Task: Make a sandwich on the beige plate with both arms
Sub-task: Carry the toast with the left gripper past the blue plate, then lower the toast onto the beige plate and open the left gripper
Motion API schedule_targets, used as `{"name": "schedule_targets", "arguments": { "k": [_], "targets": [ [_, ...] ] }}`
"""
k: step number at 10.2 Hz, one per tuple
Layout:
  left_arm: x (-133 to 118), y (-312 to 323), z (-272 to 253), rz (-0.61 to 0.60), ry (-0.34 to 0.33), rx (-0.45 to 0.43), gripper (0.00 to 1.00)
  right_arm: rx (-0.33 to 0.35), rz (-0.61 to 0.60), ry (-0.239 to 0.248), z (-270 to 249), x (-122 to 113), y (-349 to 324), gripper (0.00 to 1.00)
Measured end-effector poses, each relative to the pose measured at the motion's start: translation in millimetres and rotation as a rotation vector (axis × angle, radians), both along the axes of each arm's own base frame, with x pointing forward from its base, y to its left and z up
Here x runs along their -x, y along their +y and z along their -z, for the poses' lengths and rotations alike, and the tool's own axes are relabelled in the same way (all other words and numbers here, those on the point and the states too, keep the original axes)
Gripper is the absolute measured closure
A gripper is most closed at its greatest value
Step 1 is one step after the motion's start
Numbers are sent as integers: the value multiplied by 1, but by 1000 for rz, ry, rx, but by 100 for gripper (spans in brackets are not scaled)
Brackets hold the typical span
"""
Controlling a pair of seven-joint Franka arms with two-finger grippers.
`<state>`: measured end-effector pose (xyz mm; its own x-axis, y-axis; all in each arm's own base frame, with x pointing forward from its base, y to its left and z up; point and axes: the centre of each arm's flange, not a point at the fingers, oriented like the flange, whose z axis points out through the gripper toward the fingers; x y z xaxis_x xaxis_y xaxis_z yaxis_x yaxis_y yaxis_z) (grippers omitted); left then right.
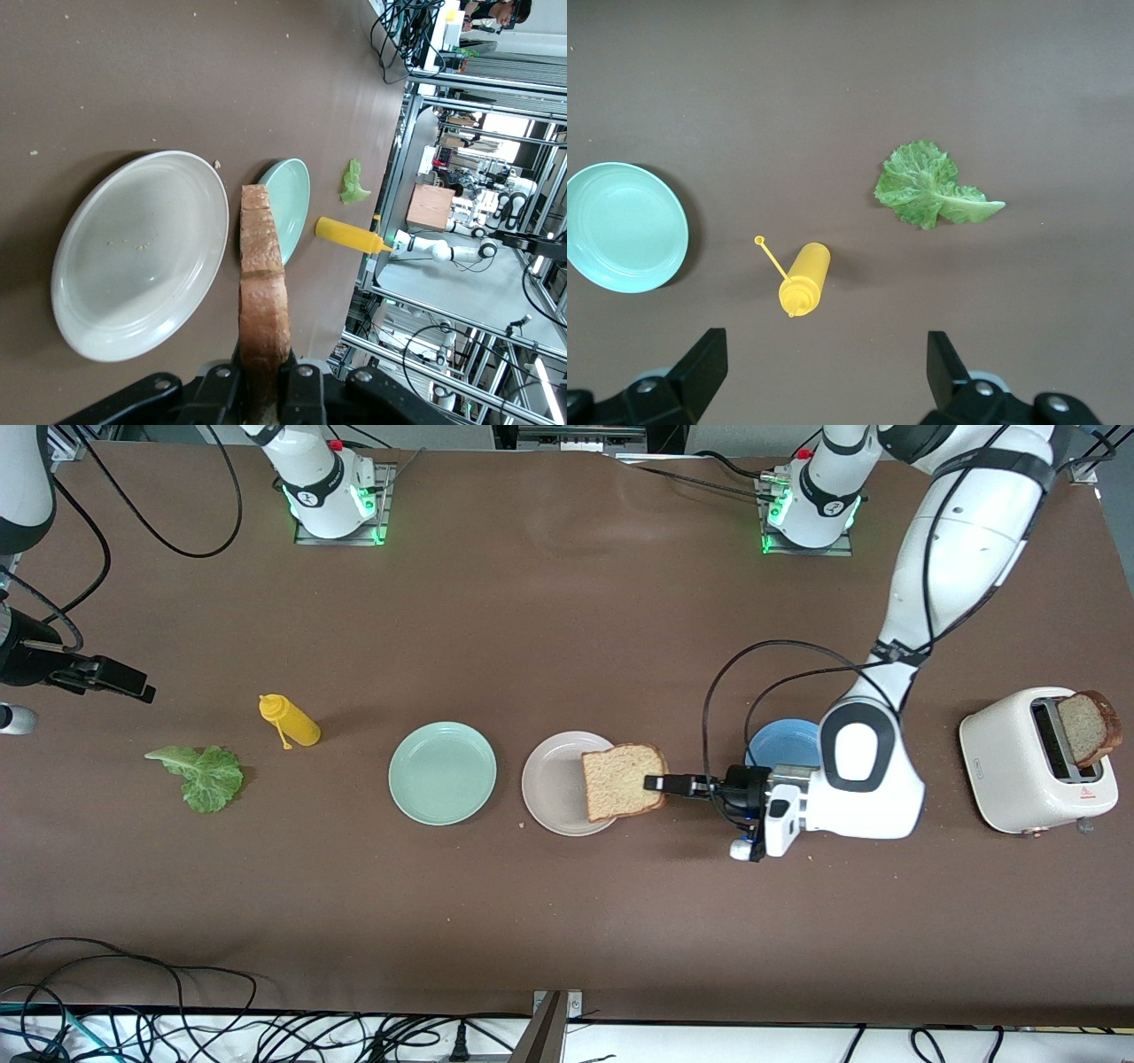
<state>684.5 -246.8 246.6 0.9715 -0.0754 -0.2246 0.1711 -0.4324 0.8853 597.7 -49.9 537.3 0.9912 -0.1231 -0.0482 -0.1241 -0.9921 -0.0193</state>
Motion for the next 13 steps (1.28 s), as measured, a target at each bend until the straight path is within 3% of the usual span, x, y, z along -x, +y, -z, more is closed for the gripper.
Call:
{"name": "schedule_targets", "arguments": {
  "k": [9, 13],
  "targets": [
    [23, -63, 65, -3, -69, -55, 89, 0, 1, 0, 0, 0, -1, 0],
    [26, -59, 92, 13, -108, -70, 89, 0, 1, 0, 0, 0, -1, 0]
  ]
}}
